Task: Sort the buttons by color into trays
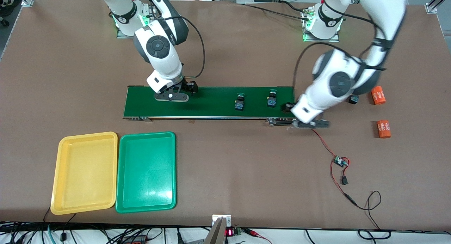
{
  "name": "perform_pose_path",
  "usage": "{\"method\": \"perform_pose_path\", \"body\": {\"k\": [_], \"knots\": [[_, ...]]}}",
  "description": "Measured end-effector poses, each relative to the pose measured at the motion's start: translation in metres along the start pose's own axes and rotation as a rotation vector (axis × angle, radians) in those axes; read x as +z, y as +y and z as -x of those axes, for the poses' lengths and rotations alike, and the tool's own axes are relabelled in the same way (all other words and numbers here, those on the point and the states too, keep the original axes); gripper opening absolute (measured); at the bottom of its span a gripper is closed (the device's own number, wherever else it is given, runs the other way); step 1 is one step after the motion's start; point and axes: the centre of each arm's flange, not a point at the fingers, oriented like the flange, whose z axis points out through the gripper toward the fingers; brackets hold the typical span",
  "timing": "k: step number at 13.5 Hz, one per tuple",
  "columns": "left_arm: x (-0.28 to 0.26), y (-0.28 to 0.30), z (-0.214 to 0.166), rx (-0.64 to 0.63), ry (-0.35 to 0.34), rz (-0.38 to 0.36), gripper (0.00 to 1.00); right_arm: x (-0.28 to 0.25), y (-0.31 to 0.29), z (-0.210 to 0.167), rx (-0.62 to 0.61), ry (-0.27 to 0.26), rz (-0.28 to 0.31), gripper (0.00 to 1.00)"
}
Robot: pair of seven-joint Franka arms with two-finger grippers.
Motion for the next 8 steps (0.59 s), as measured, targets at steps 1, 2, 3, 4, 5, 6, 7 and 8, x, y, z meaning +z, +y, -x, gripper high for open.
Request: {"method": "perform_pose_path", "body": {"k": [1,2,3,4,5,6,7,8], "knots": [[-0.002,-0.038,-0.014,-0.034,0.013,-0.03,1.0,0.005,-0.003,0.002,-0.006,-0.001,0.001,1.0],[-0.002,-0.074,-0.024,-0.058,0.024,-0.064,1.0,0.008,-0.006,0.003,-0.011,0.001,-0.001,1.0],[0.0,-0.105,-0.031,-0.079,0.029,-0.096,1.0,0.011,-0.007,0.003,-0.013,0.004,-0.004,1.0],[0.001,-0.132,-0.035,-0.097,0.033,-0.123,1.0,0.013,-0.008,0.003,-0.014,0.007,-0.006,1.0],[0.001,-0.157,-0.039,-0.105,0.036,-0.144,1.0,0.014,-0.009,0.003,-0.015,0.008,-0.007,1.0],[-0.001,-0.182,-0.042,-0.099,0.038,-0.157,1.0,0.015,-0.01,0.003,-0.017,0.008,-0.007,1.0],[-0.003,-0.204,-0.044,-0.08,0.036,-0.158,1.0,0.016,-0.01,0.004,-0.018,0.008,-0.007,1.0],[-0.005,-0.227,-0.045,-0.052,0.032,-0.155,1.0,0.016,-0.011,0.004,-0.019,0.01,-0.008,1.0]]}}
